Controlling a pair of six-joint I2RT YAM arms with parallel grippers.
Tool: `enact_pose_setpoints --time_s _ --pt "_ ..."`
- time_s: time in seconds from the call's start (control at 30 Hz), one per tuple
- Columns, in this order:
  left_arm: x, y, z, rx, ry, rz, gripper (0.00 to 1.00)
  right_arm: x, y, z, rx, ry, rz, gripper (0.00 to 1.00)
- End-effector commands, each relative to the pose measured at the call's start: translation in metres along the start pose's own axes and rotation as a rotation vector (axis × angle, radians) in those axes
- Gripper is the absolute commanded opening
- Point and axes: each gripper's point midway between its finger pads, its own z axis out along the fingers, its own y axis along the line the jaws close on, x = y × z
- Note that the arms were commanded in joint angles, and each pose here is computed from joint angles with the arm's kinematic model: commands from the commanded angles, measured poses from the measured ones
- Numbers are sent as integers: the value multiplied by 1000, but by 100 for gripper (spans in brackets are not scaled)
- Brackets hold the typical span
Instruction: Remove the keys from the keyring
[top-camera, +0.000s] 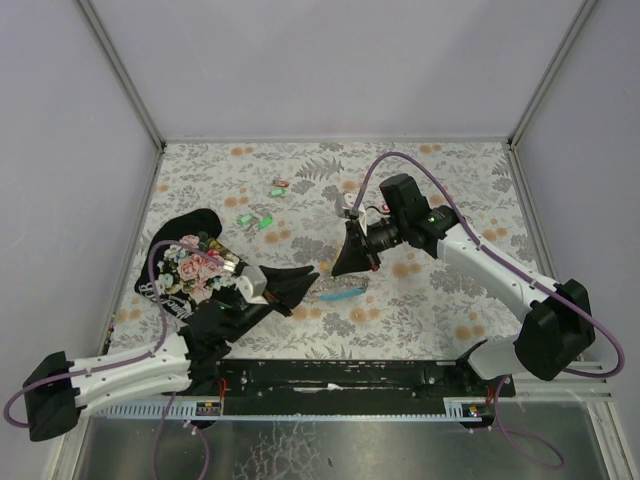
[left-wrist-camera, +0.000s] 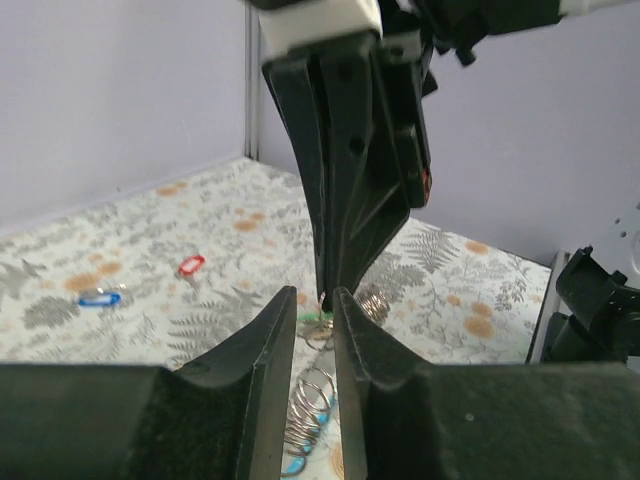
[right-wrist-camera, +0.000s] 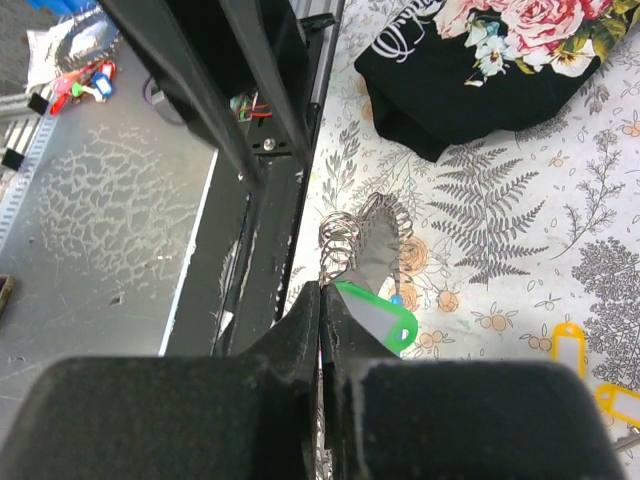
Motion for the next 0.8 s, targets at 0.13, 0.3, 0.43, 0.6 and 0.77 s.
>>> enact_pose_setpoints --time_s 0.13,0.3,0.43,0.6,0.77 --pt "-14 -2 -13 86 36 254 16 -27 25 -15 -89 -6 -295 0" --pt "-8 -16 -10 196 86 302 11 -27 32 -22 -141 38 -441 0" --pt "-9 -20 -6 228 78 281 15 -26 34 -24 -163 53 -526 0" --pt "-15 -20 0 271 39 227 23 -18 34 -25 -177 73 -597 0" --pt "-10 -40 0 444 52 180 17 -18 35 -27 -186 84 -633 0"
